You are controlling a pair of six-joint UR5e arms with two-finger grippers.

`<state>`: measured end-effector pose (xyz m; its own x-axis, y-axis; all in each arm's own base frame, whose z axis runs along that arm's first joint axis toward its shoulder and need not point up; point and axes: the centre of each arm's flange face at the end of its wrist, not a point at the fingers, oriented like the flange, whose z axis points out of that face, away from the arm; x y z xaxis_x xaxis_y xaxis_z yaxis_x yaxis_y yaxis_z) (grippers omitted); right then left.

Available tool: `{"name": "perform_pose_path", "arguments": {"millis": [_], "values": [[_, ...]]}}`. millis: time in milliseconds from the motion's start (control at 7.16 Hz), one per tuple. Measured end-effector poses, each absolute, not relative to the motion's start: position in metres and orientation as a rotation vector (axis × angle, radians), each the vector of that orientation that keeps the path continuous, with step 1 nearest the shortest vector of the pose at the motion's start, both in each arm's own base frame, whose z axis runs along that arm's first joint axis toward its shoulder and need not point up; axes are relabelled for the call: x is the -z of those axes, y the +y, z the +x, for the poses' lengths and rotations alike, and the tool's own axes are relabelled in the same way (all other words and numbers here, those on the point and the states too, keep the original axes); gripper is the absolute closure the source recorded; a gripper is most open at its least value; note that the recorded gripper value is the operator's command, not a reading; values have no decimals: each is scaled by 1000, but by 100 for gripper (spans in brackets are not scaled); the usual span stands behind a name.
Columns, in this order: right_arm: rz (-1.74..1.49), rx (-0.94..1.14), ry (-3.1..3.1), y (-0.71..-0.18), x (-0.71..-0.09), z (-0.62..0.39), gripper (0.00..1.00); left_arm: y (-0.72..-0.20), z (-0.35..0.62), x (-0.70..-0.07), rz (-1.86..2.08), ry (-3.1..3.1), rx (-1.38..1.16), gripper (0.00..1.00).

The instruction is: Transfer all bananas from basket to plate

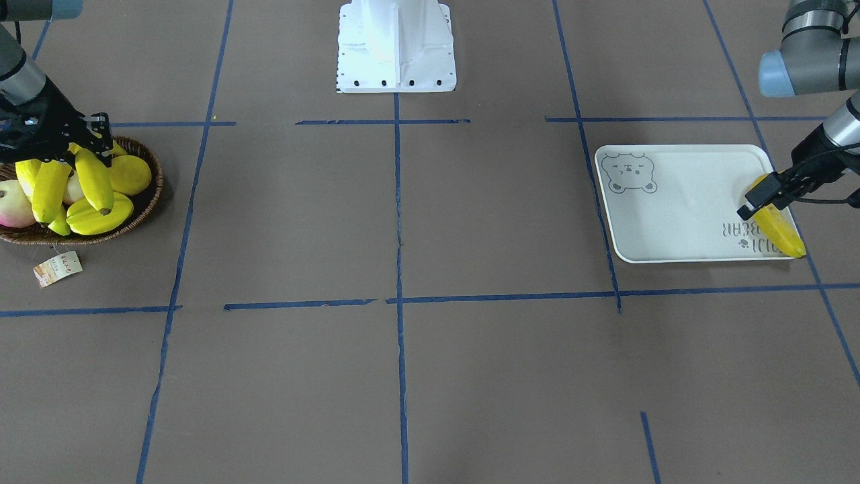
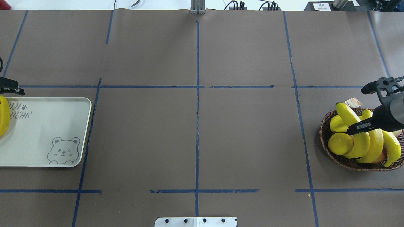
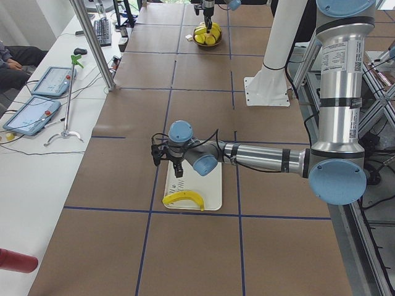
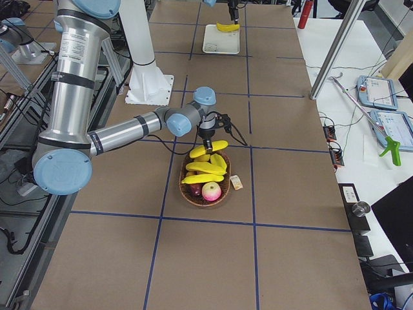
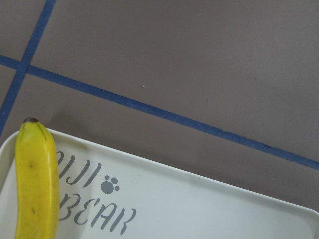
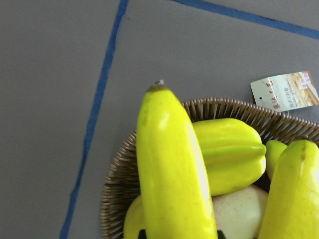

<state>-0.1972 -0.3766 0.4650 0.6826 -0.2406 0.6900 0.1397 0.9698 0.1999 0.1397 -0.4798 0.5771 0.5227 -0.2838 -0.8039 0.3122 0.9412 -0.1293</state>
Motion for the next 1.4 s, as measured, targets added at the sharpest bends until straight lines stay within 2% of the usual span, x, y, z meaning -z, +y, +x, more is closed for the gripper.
{"name": "perform_pose_path", "arguments": {"millis": [419, 977, 1396], "values": [[185, 213, -955, -400, -402, -181, 92, -481, 155, -547, 67, 999, 305, 0], [223, 233, -1079, -440, -311, -263, 88, -516, 218, -421, 122, 1167, 272, 1], [251, 167, -1148, -432, -236, -347, 88, -512, 288, -315, 2, 1313, 345, 1]]}}
